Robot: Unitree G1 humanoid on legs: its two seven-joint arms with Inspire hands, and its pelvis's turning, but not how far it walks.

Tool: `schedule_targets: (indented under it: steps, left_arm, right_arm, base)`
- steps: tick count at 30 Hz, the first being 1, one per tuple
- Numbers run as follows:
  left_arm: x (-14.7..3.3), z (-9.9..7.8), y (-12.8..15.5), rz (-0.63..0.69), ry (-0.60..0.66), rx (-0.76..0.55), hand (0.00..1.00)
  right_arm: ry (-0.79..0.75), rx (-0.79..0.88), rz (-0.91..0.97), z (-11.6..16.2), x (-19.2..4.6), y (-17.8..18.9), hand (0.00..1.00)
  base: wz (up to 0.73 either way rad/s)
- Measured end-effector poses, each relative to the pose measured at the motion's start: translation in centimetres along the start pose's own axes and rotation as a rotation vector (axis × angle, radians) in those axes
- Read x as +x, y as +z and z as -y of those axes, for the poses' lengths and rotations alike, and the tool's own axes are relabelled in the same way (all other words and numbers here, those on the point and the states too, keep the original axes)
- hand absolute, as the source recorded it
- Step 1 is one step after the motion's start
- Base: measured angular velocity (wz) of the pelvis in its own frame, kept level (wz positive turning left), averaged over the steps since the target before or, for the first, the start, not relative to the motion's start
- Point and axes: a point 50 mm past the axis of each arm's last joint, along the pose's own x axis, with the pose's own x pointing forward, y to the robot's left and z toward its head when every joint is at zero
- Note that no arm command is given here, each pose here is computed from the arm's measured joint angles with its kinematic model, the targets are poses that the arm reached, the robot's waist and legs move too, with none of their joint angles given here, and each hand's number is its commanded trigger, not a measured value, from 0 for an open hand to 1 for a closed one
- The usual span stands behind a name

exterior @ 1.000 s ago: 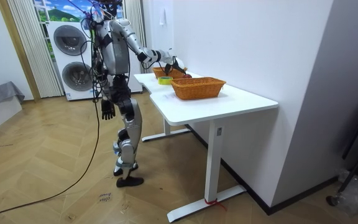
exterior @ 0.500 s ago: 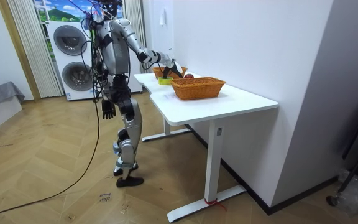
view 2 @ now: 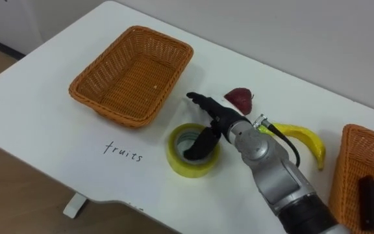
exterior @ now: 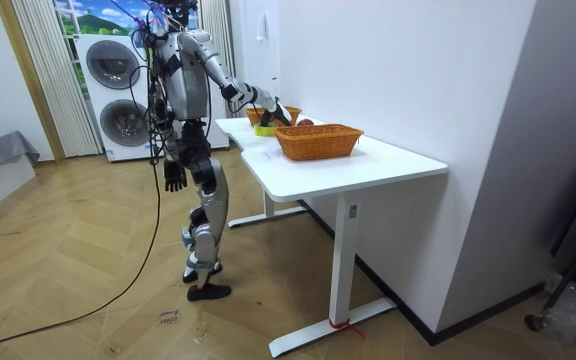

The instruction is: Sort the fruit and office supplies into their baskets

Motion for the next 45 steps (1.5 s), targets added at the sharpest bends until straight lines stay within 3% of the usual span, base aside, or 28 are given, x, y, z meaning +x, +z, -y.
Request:
schedule_targets:
  steps: [9, 10, 11, 12, 23, 45]
  left_arm:
    - [0.0, 0.0, 0.0, 0.0, 0.0, 0.0, 0.0]
    - [0.0, 0.0, 0.0, 0.0, 0.0, 0.0, 0.0]
    - [0.0, 0.0, 0.0, 0.0, 0.0, 0.0, 0.0]
    - [0.0, 0.0, 0.0, 0.0, 0.0, 0.0, 0.0]
    - [0.0, 0.2, 0.2, 0.011, -0.003, 0.017, 0.0]
    - [0.0, 0.2, 0.2, 0.012, 0.013, 0.015, 0.0]
  right_arm:
    - [0.006, 0.0, 0.0, 0.0, 0.0, 0.0, 0.0]
    - [0.006, 0.0, 0.001, 0.0, 0.0, 0.0, 0.52]
    - [0.007, 0.0, 0.0, 0.0, 0.0, 0.0, 0.94]
    - [0.007, -0.001, 0.0, 0.0, 0.0, 0.0, 1.0]
    - [-0.057, -0.064, -0.001, 0.7, 0.1, 0.4, 1.0]
    - [0.028, -0.093, 0.034, 0.1, -0.1, 1.4, 1.0]
  base:
    - [0.0]
    - [0.0]
    - [0.0]
    - [0.0]
    - [0.0]
    - [0.0]
